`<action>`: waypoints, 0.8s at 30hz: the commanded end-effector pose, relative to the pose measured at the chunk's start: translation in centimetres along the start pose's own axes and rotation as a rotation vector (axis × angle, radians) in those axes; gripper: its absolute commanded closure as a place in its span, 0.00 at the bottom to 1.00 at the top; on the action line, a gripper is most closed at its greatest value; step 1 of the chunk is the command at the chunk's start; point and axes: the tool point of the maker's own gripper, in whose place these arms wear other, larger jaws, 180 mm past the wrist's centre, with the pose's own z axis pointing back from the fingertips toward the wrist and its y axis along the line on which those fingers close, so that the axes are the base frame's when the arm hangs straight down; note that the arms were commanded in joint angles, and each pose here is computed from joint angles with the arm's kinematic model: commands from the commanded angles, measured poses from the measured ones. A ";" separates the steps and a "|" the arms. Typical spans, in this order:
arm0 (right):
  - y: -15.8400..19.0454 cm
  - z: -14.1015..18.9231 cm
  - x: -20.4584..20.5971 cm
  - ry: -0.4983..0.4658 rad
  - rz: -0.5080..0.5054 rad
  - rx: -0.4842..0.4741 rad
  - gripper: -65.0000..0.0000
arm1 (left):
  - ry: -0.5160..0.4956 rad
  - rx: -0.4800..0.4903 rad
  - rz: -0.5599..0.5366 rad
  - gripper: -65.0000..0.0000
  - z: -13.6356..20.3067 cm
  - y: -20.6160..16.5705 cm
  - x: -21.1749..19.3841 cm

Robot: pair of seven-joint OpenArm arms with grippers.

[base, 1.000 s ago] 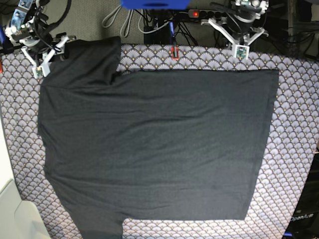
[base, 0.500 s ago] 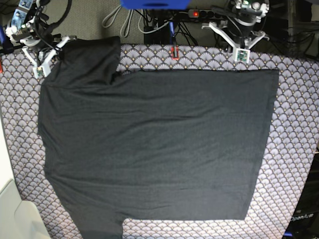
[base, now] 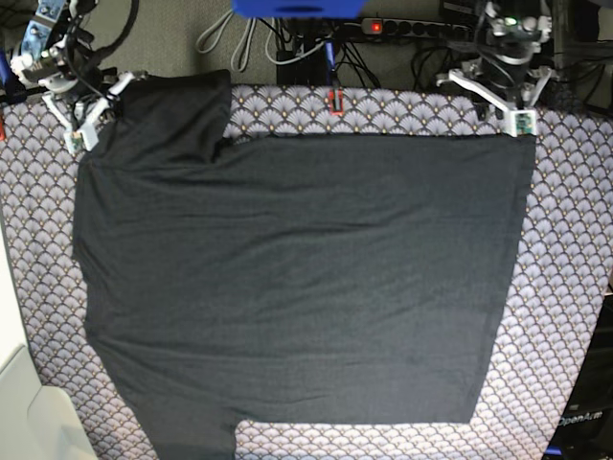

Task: Fold the T-shirt properly
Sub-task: 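Move the left gripper to the other shoulder corner and grasp it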

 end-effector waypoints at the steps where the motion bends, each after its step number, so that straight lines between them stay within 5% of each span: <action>1: -0.4 0.4 0.4 -0.009 0.028 -0.003 1.00 | -0.038 0.028 0.017 0.74 0.4 1.2 1.1; 6: -0.6 0.4 1.3 -0.033 0.027 -0.003 1.00 | -0.066 0.045 0.129 0.74 0.5 3.1 2.0; 24: -0.7 0.4 1.5 -0.036 0.028 -0.007 1.00 | -0.065 0.098 0.142 0.74 -0.9 5.7 2.2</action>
